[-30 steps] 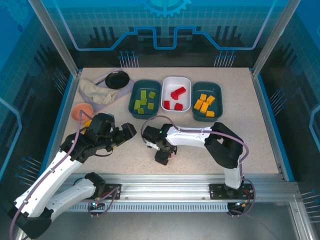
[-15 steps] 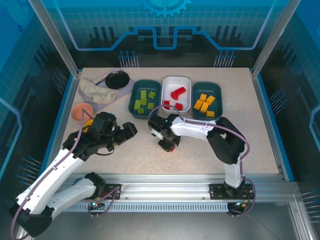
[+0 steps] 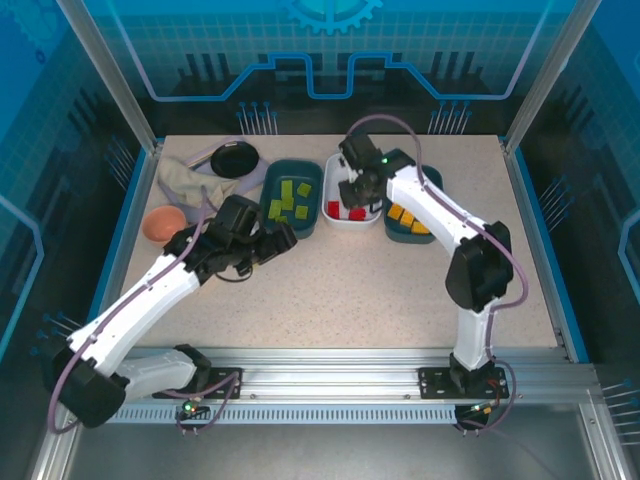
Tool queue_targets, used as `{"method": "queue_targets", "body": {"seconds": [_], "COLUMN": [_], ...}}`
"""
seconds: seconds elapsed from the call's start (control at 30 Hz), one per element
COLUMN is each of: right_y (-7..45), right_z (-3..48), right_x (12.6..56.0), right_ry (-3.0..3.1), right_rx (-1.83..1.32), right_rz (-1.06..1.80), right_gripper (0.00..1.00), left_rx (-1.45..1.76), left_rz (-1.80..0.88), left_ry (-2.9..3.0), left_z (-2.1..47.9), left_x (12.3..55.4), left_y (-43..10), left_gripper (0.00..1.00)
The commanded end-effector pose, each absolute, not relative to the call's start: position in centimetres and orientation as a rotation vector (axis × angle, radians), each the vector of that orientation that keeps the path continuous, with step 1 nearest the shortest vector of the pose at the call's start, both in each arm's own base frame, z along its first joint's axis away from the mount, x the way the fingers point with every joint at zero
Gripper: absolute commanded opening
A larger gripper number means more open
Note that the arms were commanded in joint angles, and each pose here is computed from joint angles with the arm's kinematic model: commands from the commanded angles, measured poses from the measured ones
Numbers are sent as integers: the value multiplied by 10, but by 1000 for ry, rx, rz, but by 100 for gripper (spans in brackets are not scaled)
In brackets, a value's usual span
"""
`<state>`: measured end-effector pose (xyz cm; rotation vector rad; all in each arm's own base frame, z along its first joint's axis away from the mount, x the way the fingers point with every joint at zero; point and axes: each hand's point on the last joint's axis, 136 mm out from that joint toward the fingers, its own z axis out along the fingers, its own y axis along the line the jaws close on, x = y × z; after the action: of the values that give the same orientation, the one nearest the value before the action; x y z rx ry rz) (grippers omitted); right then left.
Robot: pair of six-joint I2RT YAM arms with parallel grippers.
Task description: Sort the legos into containers by color
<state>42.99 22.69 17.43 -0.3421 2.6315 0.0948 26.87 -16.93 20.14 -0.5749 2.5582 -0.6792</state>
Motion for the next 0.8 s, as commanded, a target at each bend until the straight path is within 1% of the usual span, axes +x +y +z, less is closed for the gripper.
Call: {"method": "queue_targets", "body": {"seconds": [0.0, 0.13, 0.17, 0.2, 0.3, 0.43, 0.47, 0.57, 0.63, 0.7, 0.77], "right_y": [202, 186, 183, 179, 174, 174, 173, 175, 180, 188, 193], "right_z": [143, 128, 127, 111, 92, 72, 68, 71, 86, 112, 141], "right_x": [453, 485, 489, 493, 502, 508, 508, 508, 511, 513, 513], "right_ry": [2728, 2748, 2749, 2776, 2804, 2835, 2844, 2845, 2809, 2756, 2699], "right_rx": [-195, -91, -76, -59, -36, -35, -33, -24, -42, -68, -77], "right_rz": [-73, -166, -180, -217, -250, -255, -259, -240, -211, -171, -132], "right_gripper": [24, 25, 25, 25, 26, 29, 32, 46, 57, 65, 69], "left_rx": [-457, -426, -422, -415, -403, -396, -397, -403, -404, -406, -416], "left_rz": [-756, -777, -779, -785, -788, -799, -798, -792, -785, -772, -759], "left_ry": [2497, 2473, 2471, 2461, 2452, 2445, 2446, 2454, 2452, 2450, 2448], "left_z": [226, 234, 235, 239, 245, 250, 249, 247, 249, 252, 256], "left_x": [296, 325, 331, 338, 355, 366, 367, 367, 366, 364, 362], "left_y": [-193, -209, -212, -216, -224, -230, -230, -229, -226, -222, -217], "left_gripper": [93, 93, 93, 93, 93, 93, 93, 93, 93, 93, 93]}}
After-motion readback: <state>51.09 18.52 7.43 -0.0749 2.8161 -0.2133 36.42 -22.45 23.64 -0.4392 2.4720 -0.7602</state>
